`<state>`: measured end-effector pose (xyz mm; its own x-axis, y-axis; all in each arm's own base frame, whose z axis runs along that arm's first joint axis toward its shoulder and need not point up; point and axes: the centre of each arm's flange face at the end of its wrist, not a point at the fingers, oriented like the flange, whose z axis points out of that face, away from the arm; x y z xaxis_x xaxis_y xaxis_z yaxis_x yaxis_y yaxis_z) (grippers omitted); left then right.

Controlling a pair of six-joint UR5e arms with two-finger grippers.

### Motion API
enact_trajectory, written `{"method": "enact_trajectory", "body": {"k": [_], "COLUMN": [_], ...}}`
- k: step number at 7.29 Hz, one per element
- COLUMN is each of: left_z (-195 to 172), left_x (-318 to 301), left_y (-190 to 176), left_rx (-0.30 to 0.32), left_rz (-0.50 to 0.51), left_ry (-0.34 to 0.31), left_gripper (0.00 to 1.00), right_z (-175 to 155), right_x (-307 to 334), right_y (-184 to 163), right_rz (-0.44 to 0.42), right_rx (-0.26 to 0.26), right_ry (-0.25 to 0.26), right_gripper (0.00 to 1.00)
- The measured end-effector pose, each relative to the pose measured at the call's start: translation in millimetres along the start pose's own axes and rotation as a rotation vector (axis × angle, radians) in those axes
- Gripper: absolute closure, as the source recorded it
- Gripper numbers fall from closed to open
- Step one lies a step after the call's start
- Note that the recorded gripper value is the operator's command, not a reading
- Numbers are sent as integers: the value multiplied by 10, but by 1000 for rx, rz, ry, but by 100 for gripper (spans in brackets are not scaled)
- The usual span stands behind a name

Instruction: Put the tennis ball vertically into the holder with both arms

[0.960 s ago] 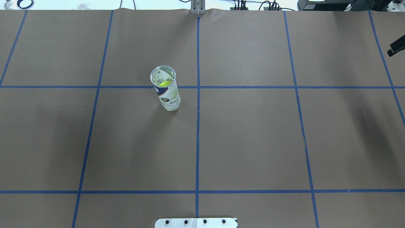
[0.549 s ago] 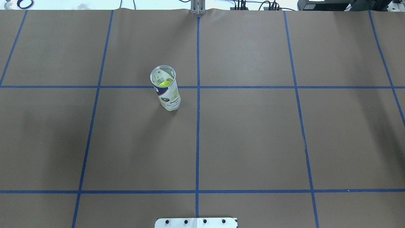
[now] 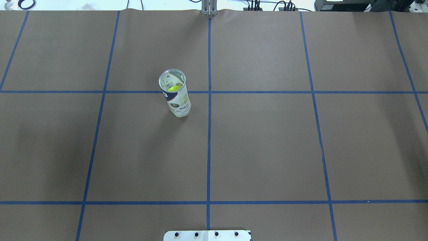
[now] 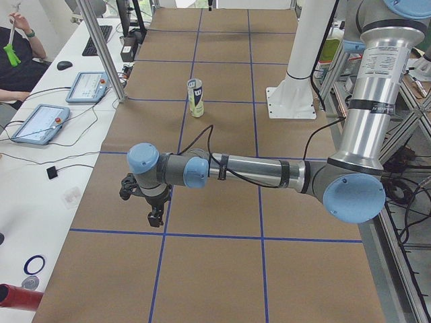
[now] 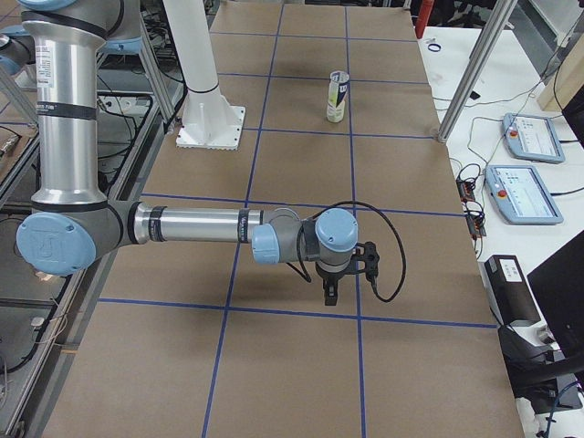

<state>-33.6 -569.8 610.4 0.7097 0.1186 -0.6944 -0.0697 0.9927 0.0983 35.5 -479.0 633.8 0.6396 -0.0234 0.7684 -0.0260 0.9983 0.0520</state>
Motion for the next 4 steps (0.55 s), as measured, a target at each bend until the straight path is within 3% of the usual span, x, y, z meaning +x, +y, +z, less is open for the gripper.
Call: {"method": "enact_trajectory", "body": {"k": [4], "left_z": [-219], "left_x": [-195], "left_y": [38], "left_rx": [28], "left_rz": [-42], "left_ry": [5], "left_gripper": [0], "right_z": [-104], "right_x": [-26], "right_y": [-73], "right_rz": [-13], "right_rx": [27], "right_ry": [8], "right_gripper": [1]}}
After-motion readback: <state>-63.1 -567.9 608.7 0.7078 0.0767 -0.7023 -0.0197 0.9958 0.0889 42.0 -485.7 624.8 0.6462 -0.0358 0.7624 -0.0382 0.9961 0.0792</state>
